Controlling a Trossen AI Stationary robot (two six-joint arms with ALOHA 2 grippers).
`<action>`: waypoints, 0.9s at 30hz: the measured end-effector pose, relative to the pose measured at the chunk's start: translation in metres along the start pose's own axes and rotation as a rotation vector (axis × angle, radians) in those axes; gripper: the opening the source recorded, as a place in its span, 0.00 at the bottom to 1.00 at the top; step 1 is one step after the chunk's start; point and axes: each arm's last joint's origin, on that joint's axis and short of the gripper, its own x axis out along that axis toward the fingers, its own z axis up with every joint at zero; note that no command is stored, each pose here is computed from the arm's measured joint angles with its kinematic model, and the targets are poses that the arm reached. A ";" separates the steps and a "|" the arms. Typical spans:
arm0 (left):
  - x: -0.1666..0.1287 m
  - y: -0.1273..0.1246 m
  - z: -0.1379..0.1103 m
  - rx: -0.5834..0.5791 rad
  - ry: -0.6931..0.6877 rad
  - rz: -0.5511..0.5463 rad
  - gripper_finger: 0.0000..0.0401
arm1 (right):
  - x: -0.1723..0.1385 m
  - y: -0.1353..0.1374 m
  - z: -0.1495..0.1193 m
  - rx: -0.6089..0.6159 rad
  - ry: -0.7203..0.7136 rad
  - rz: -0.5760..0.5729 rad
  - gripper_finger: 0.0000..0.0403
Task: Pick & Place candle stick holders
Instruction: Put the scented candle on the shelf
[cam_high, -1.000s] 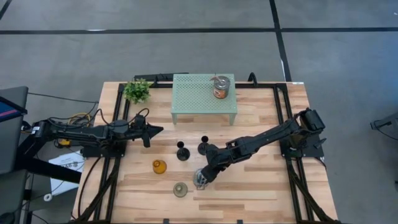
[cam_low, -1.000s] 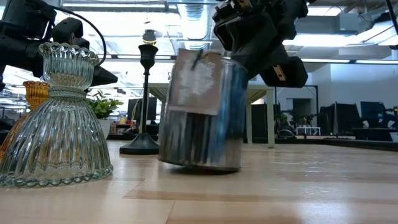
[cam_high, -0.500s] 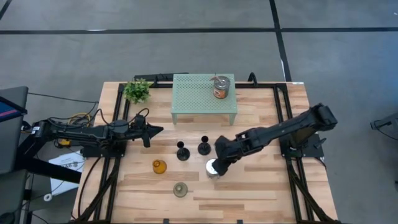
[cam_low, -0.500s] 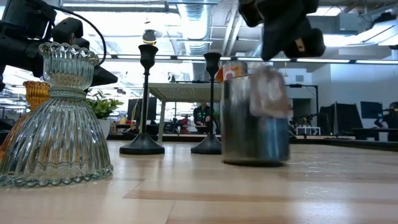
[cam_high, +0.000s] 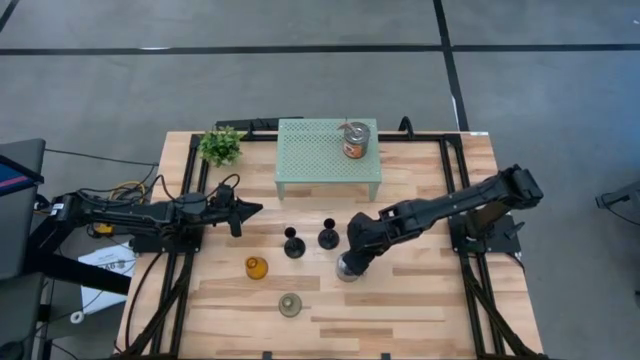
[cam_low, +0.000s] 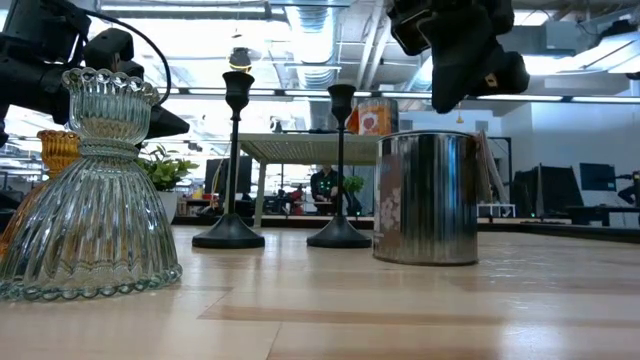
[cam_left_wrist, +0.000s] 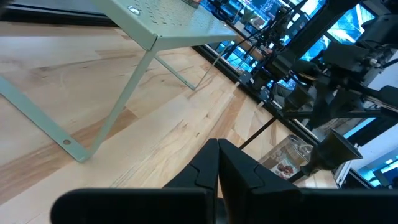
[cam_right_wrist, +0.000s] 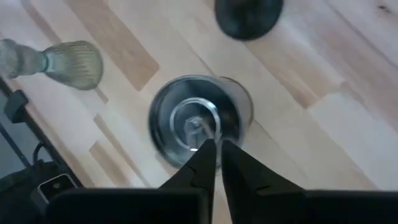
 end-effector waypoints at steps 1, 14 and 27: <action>0.000 0.000 0.000 0.000 0.000 -0.001 0.03 | 0.001 -0.001 0.001 0.003 0.003 -0.009 0.08; 0.000 0.000 -0.001 0.001 0.005 0.003 0.02 | 0.031 -0.001 0.004 -0.038 0.052 -0.069 0.25; 0.000 0.000 -0.001 0.002 0.006 0.004 0.03 | 0.039 -0.009 0.005 -0.031 0.066 -0.087 0.19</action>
